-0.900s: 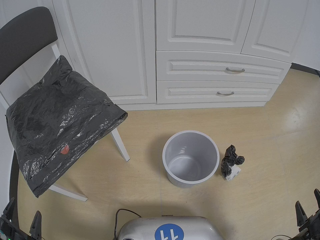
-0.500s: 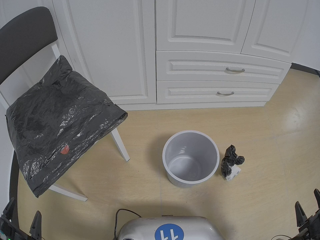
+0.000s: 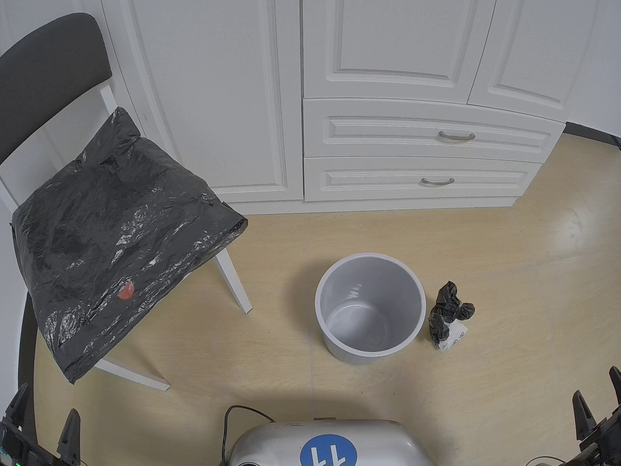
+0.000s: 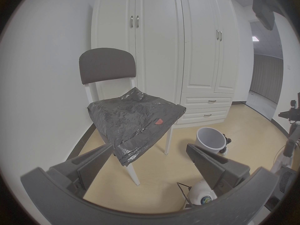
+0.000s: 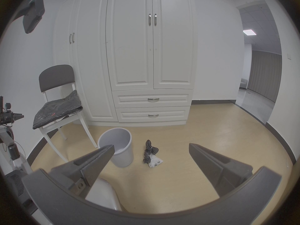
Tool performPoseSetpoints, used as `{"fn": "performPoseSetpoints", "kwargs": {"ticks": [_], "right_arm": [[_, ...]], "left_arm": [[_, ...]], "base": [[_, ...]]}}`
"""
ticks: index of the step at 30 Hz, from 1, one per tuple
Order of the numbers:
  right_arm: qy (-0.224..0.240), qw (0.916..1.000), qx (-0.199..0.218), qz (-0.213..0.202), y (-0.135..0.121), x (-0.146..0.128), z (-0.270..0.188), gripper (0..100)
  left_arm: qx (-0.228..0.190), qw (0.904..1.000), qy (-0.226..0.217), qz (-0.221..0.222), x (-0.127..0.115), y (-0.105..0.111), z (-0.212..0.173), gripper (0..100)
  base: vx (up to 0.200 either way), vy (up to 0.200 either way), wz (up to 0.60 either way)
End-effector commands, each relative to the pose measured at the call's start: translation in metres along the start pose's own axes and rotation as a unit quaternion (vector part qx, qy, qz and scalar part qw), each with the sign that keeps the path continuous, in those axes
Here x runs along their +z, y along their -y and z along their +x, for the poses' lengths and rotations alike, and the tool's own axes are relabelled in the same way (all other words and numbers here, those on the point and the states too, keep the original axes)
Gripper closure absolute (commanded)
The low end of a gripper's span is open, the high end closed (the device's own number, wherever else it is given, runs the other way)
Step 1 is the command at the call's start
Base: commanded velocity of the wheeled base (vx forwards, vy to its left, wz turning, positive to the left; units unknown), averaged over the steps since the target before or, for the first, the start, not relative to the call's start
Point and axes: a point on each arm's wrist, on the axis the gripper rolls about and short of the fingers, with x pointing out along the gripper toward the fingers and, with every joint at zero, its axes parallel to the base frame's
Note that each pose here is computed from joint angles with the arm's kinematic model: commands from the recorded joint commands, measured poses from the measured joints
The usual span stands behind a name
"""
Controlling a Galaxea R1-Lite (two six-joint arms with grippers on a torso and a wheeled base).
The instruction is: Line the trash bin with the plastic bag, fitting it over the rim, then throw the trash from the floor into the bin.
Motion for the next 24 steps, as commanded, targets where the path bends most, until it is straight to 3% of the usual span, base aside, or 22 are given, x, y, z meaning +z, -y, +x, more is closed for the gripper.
{"fn": "performPoseSetpoints", "kwargs": {"ticks": [1,8,17,24], "right_arm": [[-0.001,1.0000,0.000,0.000,-0.0001,-0.0052,0.0001,0],[0.000,1.0000,-0.002,-0.001,0.0000,-0.0048,0.0000,0],[-0.002,0.9992,0.013,-0.036,-0.0007,-0.0055,0.0001,0],[0.000,0.9998,0.012,-0.017,-0.0006,-0.0051,0.0001,0]], "left_arm": [[0.000,1.0000,0.000,0.000,-0.0048,0.0001,0.0000,0],[-0.001,1.0000,0.000,0.001,-0.0052,0.0002,0.0001,0],[-0.019,0.9993,0.007,0.031,-0.0039,0.0009,0.0001,0],[-0.017,0.9995,0.007,0.026,-0.0039,0.0009,0.0001,0]], "base": [[0.000,0.000,0.00],[0.000,0.000,0.00],[0.000,0.000,0.00],[0.000,0.000,0.00]]}}
